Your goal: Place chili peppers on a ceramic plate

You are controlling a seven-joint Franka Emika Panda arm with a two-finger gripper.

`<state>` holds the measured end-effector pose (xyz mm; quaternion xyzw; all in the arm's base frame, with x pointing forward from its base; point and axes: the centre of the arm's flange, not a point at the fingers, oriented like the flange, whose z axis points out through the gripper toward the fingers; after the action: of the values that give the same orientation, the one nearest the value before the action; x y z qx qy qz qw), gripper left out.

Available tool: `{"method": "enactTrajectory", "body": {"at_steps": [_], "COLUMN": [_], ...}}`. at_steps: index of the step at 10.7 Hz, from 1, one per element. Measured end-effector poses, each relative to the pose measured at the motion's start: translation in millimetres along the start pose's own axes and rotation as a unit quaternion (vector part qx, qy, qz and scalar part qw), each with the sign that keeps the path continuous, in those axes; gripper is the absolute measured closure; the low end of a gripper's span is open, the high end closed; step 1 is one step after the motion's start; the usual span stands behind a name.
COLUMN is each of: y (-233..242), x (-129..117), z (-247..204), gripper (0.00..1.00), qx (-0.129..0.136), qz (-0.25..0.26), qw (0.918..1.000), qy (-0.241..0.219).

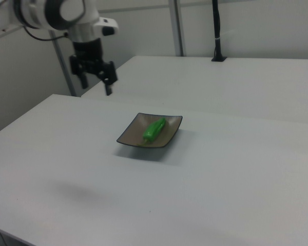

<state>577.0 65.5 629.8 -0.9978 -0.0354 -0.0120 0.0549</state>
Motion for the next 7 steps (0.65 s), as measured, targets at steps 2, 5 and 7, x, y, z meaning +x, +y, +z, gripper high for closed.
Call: {"method": "enactTrajectory", "body": {"at_steps": [2, 5, 7], "y": [-17.5, -53.8, -65.0], "x": [-28.3, -32.1, -20.5], "z": [-11.7, 22.1, 54.9], "gripper": [0.0, 0.0, 0.0], "qx": [-0.005, -0.02, -0.017], "qz": [0.009, -0.02, -0.03], "qw": [0.9993, 0.999, 0.9994], "qy": [-0.035, -0.033, 0.007]}}
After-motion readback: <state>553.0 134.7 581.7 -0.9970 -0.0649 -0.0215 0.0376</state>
